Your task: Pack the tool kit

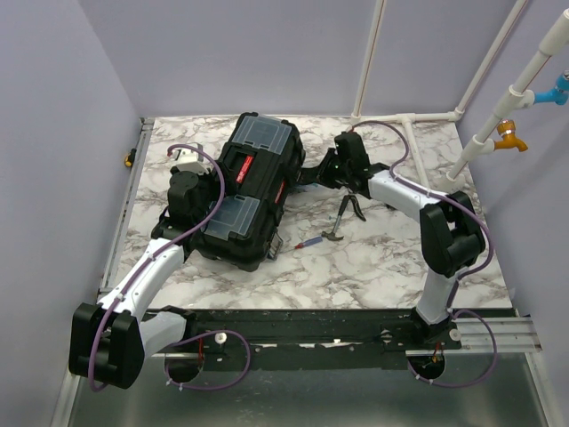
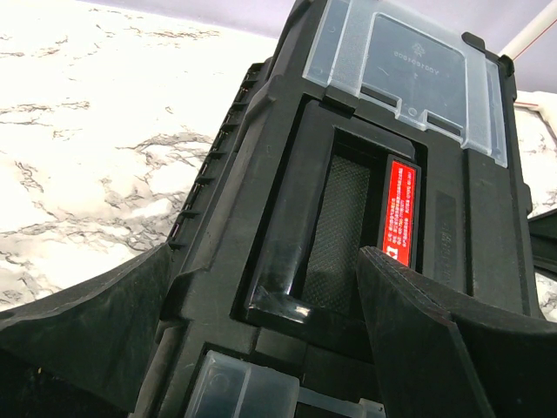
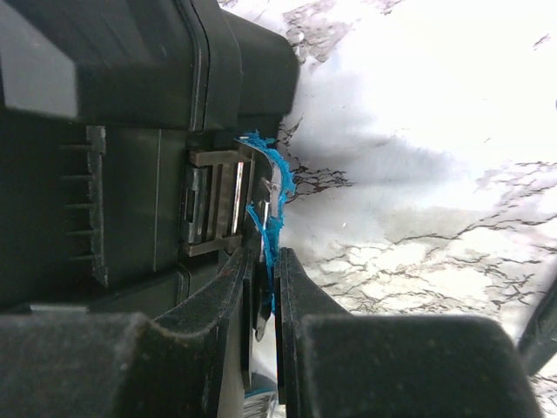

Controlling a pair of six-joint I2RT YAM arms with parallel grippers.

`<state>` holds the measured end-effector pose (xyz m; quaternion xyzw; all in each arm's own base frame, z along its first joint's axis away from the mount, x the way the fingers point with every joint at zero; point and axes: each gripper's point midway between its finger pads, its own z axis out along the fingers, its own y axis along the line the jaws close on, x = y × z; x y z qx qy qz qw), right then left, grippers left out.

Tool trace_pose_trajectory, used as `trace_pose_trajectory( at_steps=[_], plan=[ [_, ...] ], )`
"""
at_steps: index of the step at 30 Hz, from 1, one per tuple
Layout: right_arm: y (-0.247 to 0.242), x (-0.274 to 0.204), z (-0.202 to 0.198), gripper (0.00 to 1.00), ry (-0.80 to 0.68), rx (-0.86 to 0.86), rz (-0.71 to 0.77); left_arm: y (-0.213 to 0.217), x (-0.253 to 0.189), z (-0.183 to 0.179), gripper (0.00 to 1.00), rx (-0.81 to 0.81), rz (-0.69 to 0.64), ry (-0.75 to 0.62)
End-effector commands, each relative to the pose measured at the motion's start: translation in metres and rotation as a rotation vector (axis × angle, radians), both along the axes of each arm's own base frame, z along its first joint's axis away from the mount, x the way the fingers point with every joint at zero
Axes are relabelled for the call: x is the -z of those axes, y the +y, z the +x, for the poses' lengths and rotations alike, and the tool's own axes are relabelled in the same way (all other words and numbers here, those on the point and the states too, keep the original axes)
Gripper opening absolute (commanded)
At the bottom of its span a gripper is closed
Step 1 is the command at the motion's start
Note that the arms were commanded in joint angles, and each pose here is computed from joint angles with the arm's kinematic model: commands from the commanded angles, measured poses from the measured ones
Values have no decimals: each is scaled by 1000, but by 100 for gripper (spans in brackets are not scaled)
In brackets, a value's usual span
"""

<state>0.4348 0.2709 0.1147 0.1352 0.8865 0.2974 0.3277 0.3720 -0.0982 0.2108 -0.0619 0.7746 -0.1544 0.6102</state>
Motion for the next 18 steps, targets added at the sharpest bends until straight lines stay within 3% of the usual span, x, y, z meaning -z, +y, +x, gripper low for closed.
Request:
trace_pose_trajectory(
  at_steps=[1, 8, 18],
  plan=[
    [-10, -52, 7, 1, -128, -22, -93, -29, 80, -38, 87, 134, 3, 276],
    [-20, -80, 17, 1, -169, -5, -175, -31, 80, -38, 86, 140, 9, 277],
    [26, -129, 14, 1, -253, -138, 85, -34, 80, -39, 87, 151, 13, 278]
  ],
)
